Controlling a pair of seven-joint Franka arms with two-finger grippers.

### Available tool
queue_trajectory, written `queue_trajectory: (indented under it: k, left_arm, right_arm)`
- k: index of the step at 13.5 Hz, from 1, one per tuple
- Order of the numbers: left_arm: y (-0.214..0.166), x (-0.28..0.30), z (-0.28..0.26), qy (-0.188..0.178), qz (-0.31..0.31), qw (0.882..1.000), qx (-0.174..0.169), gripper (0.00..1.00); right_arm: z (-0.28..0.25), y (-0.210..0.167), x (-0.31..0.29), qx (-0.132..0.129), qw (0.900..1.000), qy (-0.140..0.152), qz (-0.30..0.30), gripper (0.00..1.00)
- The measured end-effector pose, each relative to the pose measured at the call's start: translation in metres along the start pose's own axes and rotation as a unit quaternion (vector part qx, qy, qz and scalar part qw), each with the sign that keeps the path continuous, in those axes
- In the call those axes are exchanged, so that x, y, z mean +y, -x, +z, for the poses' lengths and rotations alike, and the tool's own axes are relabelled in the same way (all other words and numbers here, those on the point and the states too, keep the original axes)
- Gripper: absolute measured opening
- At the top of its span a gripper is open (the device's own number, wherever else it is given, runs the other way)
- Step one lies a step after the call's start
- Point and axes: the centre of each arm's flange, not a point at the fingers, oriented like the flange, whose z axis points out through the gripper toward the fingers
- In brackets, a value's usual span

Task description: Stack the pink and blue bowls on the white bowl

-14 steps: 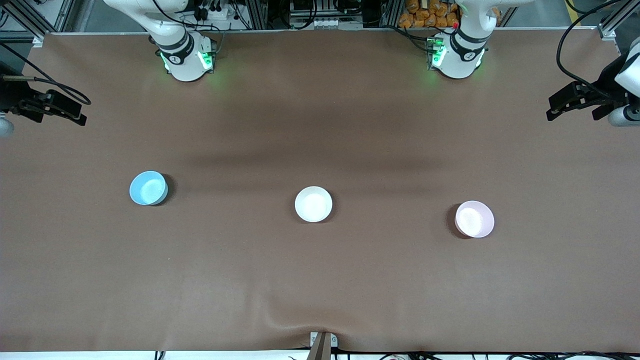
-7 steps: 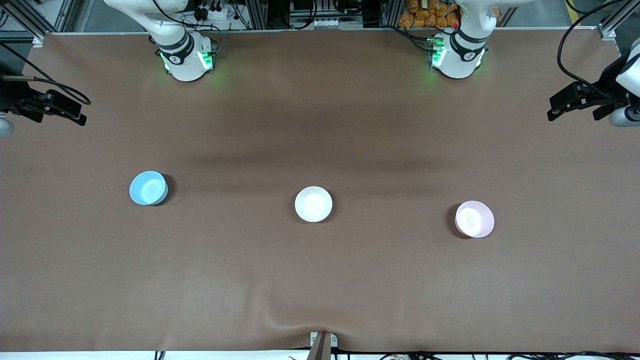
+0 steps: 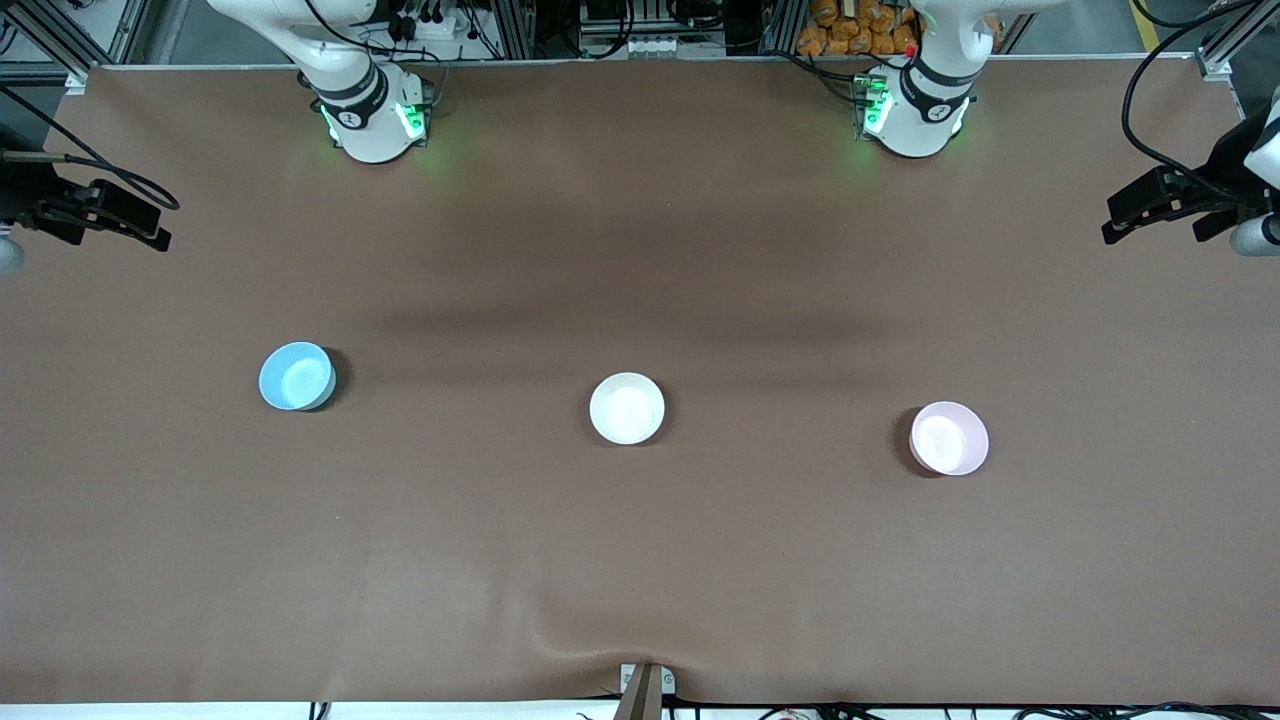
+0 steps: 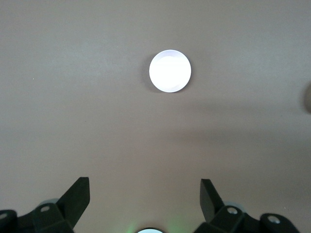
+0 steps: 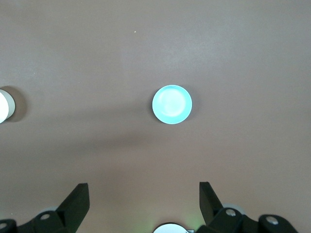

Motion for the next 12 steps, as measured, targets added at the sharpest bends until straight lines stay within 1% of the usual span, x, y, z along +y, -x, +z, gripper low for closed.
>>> queue_trajectory:
  k: [3,6,9,12]
  left_arm:
    - [-0.004,-0.001,0.003,0.0,-0.001,1.0,0.004,1.0]
    - [-0.018,-0.006,0.019,0.001,-0.005,1.0,0.001,1.0]
    - [-0.039,-0.015,0.047,0.002,-0.014,1.0,0.001,1.0]
    - [-0.063,-0.019,0.096,0.004,-0.017,1.0,0.007,1.0]
  right_arm:
    - [0.0,0.0,0.001,0.0,1.0,0.0,0.001,1.0]
    - [0.0,0.0,0.001,-0.001,1.0,0.0,0.001,1.0]
    - [0.001,0.0,0.001,-0.001,1.0,0.0,0.001,1.0]
    - [0.001,0.0,0.001,-0.001,1.0,0.0,0.001,1.0]
